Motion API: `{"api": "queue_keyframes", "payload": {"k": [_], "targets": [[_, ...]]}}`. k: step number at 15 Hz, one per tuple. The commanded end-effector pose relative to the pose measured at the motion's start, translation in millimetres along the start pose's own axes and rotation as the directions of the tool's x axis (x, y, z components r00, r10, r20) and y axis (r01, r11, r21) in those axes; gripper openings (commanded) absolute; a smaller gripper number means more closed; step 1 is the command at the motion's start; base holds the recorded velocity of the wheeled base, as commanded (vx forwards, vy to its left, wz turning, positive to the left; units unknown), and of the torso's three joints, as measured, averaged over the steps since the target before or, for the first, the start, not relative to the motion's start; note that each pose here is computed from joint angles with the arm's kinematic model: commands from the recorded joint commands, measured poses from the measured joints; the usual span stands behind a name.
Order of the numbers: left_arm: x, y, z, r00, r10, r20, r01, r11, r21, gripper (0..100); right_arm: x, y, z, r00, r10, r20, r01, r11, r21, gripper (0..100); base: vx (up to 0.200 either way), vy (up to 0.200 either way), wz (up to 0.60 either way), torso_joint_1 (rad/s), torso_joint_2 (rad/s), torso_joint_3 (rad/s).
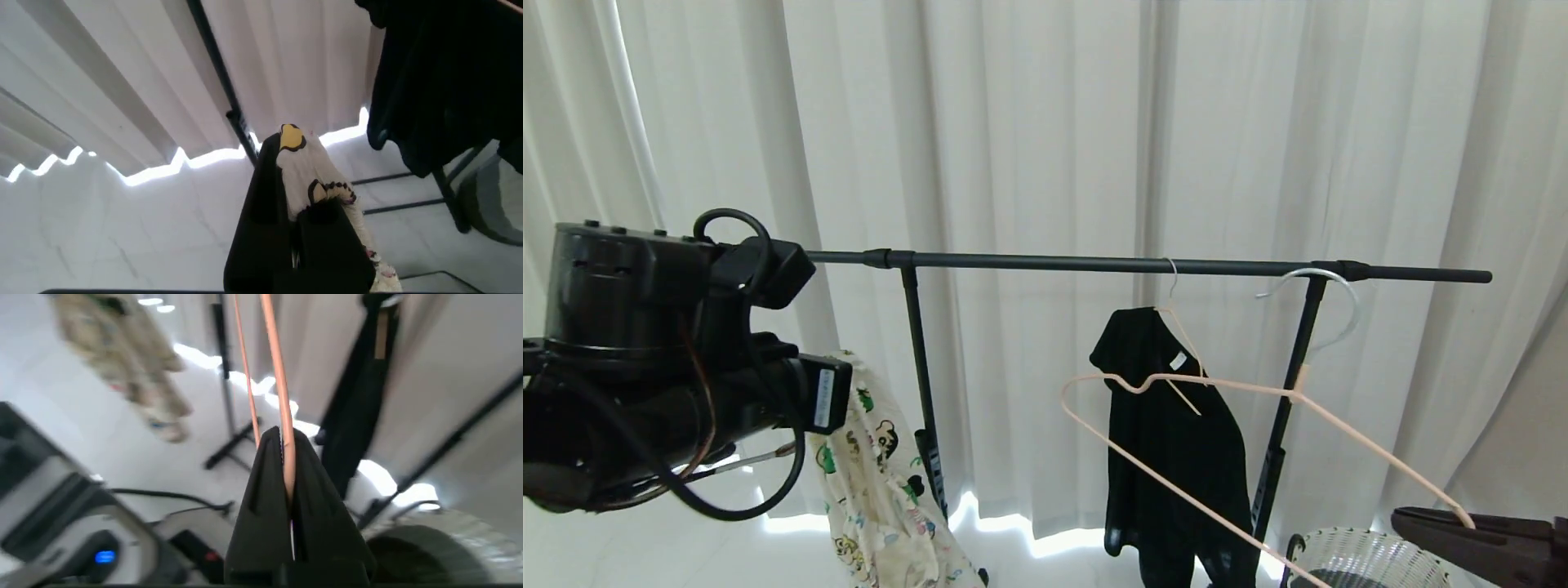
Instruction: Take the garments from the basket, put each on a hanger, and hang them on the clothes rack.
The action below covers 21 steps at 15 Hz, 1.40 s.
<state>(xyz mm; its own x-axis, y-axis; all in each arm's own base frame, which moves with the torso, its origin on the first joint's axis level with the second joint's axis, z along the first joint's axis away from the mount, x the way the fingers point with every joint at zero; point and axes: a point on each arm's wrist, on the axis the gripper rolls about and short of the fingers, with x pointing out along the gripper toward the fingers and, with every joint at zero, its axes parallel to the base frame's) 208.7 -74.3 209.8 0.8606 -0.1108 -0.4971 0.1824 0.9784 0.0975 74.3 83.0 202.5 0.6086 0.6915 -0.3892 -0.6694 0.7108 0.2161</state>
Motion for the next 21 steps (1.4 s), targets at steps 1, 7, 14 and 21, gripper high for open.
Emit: {"api": "queue_keyframes", "payload": {"k": [1, 7, 14, 21], "targets": [[26, -9.0, 10, 0.999, 0.017, -0.031, -0.019, 0.997, -0.071, 0, 30, 9.8, 0.8, 0.996, 0.045, -0.077, -0.045, 0.999, 0.007, 0, 0.000, 0.000, 0.00, 0.000, 0.00, 0.000], [52, -25.4, 23, 0.997, 0.067, -0.037, -0.072, 0.986, -0.149, 0, 56, 30.4, 8.3, 0.973, 0.225, -0.061, -0.225, 0.974, 0.004, 0, 0.000, 0.000, 0.00, 0.000, 0.00, 0.000], [50, -27.4, 26, 0.998, 0.063, -0.023, -0.066, 0.987, -0.147, 0, 77, 35.7, 17.7, 0.973, 0.227, -0.032, -0.227, 0.974, 0.005, 0, 0.000, 0.000, 0.00, 0.000, 0.00, 0.000], [42, -32.7, 28, 0.999, 0.046, -0.002, -0.046, 0.989, -0.140, 0, 121, 43.1, 31.5, 0.988, 0.154, 0.011, -0.154, 0.987, 0.050, 0, 0.000, 0.000, 0.00, 0.000, 0.00, 0.000]]}}
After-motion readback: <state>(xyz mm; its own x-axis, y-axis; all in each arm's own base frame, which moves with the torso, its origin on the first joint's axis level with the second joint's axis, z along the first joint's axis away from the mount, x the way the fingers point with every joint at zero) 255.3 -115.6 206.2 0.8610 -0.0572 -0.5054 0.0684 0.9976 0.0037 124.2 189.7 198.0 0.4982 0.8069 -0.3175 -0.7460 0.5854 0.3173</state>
